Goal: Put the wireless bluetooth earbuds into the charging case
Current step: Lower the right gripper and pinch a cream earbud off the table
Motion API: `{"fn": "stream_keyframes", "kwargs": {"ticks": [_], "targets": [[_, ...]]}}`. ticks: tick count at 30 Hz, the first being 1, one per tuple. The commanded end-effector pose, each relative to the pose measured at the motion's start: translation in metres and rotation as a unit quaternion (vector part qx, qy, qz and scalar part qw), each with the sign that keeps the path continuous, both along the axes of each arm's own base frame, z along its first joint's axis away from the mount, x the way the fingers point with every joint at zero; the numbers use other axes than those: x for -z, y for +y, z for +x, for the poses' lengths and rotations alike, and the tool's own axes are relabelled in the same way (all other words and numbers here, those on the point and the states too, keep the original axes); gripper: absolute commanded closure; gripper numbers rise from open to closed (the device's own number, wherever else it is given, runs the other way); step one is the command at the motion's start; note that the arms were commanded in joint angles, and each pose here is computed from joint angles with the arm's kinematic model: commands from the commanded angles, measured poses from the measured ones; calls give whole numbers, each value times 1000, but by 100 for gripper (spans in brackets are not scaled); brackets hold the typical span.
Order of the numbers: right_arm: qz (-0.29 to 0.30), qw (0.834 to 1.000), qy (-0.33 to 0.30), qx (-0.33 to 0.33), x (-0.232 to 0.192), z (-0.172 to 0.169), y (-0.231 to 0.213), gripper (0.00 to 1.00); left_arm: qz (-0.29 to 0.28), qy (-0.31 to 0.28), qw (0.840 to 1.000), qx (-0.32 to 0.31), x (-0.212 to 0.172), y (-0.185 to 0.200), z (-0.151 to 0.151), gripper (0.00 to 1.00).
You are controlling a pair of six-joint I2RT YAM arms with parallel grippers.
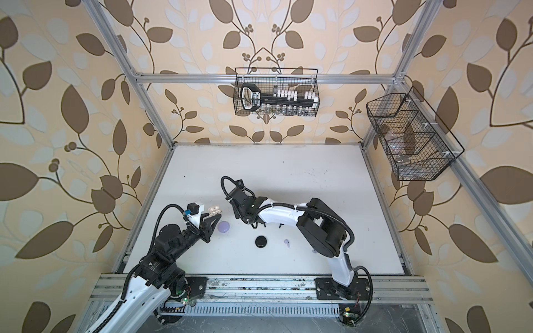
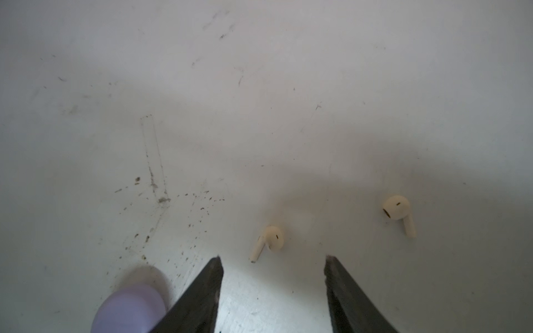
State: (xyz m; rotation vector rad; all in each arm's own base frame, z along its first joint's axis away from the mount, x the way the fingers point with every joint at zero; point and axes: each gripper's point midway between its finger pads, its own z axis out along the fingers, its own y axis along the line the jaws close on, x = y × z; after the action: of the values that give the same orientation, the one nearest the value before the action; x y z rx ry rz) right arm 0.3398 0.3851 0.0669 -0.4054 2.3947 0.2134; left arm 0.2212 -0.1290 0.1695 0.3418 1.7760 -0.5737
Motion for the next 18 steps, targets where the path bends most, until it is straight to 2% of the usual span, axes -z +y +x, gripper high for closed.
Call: {"fn": "stream_keyframes", "kwargs": {"ticks": [1, 14, 18], "targets": [[-36, 999, 6, 13, 9, 2, -4, 42, -14, -19, 1000, -12, -14, 4, 1, 100], [-74, 997, 29, 15, 39, 14, 6, 44, -13, -18, 1000, -8, -15, 3, 1, 100], [-85, 996, 32, 18, 46, 15, 3, 49, -13, -18, 1000, -7, -14, 2, 1, 100]]}}
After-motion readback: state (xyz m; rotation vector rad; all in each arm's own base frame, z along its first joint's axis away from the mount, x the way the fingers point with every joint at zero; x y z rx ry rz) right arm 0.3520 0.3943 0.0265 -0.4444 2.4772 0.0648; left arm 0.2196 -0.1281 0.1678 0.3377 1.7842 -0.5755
